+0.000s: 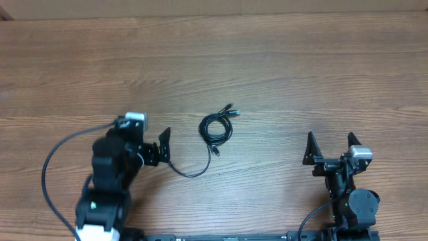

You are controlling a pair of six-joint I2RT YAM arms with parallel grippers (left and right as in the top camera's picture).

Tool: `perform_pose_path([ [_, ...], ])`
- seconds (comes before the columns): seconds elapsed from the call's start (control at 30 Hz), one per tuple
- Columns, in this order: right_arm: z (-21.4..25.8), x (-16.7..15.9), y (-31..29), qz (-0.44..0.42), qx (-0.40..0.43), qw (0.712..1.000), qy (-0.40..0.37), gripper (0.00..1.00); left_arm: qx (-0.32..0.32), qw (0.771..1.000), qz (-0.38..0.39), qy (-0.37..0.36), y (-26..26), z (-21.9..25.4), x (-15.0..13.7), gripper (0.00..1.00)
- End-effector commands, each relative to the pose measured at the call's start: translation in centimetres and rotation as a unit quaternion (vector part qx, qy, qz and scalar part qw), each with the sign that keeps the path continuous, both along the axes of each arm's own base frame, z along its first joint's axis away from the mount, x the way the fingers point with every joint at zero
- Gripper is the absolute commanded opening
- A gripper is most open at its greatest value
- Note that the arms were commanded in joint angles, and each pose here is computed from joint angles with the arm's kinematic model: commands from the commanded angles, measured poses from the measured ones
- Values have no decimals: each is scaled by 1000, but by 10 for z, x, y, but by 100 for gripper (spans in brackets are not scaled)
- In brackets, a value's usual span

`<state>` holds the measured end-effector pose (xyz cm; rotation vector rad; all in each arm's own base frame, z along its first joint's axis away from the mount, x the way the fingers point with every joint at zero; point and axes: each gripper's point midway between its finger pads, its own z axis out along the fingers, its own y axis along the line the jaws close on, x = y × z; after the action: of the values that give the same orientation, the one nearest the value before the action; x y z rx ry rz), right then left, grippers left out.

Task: Untangle cables
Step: 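Move the left gripper forward over the coiled black cables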

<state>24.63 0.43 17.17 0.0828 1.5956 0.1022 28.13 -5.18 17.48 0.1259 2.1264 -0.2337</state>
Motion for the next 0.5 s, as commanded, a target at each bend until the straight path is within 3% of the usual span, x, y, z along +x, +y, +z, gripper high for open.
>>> perform_pose_path([
  [0.0, -2, 0, -1, -2, -4, 1000, -2, 100, -25, 999, -25, 38, -13, 18, 12, 99],
  [0.2, -2, 0, -1, -2, -4, 1000, -2, 100, -58, 986, -71, 138, -35, 27, 22, 100],
  [0.47, -2, 0, -1, -2, -4, 1000, -2, 100, -74, 972, -85, 207, -43, 12, 23, 100],
])
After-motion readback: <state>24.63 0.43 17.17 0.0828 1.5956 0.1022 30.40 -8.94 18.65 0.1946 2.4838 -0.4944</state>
